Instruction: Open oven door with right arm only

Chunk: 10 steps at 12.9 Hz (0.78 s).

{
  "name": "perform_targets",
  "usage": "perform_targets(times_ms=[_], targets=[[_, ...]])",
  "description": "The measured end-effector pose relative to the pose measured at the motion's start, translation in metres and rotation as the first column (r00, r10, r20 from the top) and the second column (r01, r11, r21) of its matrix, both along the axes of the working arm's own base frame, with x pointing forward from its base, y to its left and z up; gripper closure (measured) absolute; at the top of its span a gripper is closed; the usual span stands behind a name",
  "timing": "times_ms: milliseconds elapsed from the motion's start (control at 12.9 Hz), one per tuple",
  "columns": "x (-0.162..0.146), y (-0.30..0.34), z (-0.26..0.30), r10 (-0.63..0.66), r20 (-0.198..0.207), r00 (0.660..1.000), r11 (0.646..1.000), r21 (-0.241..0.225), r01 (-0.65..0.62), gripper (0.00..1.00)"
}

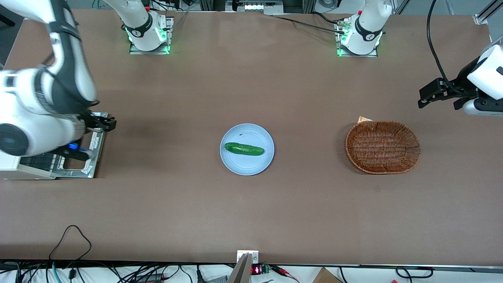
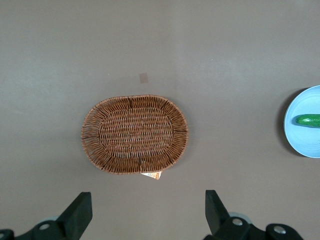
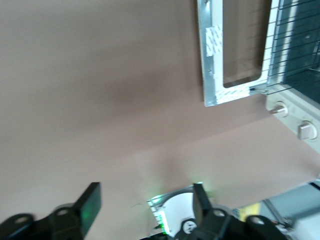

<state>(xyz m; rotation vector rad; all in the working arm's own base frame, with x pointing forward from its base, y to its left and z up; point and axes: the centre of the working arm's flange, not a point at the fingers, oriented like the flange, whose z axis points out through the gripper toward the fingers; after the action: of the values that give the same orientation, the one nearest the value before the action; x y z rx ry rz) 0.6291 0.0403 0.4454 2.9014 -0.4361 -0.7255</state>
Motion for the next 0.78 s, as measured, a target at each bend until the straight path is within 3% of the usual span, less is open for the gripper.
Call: perform_targets(times_ms=[78, 233, 389, 622, 699, 777], targets=[[0.0, -0.008, 0.021, -0.022, 0.037, 0.999, 0.999, 0.037, 0.021, 0.01], [-0.007, -0.015, 0.06, -0.021, 0.107, 0.994, 0.997, 0.078, 0.012, 0.0], [-0.018, -0.009, 0.088, 0.027, 0.203, 0.979, 0.994, 0.094, -0.047, 0.0], [-0.047, 0.013, 0.087, 0.092, 0.391, 0.916, 0.987, 0.087, -0.136, 0.0], [-0.054, 0.017, 0.084, 0.132, 0.444, 0.886, 0.979, 0.084, -0.188, 0.0], [-0.061, 0.017, 0.081, 0.175, 0.469, 0.866, 0.967, 0.081, -0.24, 0.0]])
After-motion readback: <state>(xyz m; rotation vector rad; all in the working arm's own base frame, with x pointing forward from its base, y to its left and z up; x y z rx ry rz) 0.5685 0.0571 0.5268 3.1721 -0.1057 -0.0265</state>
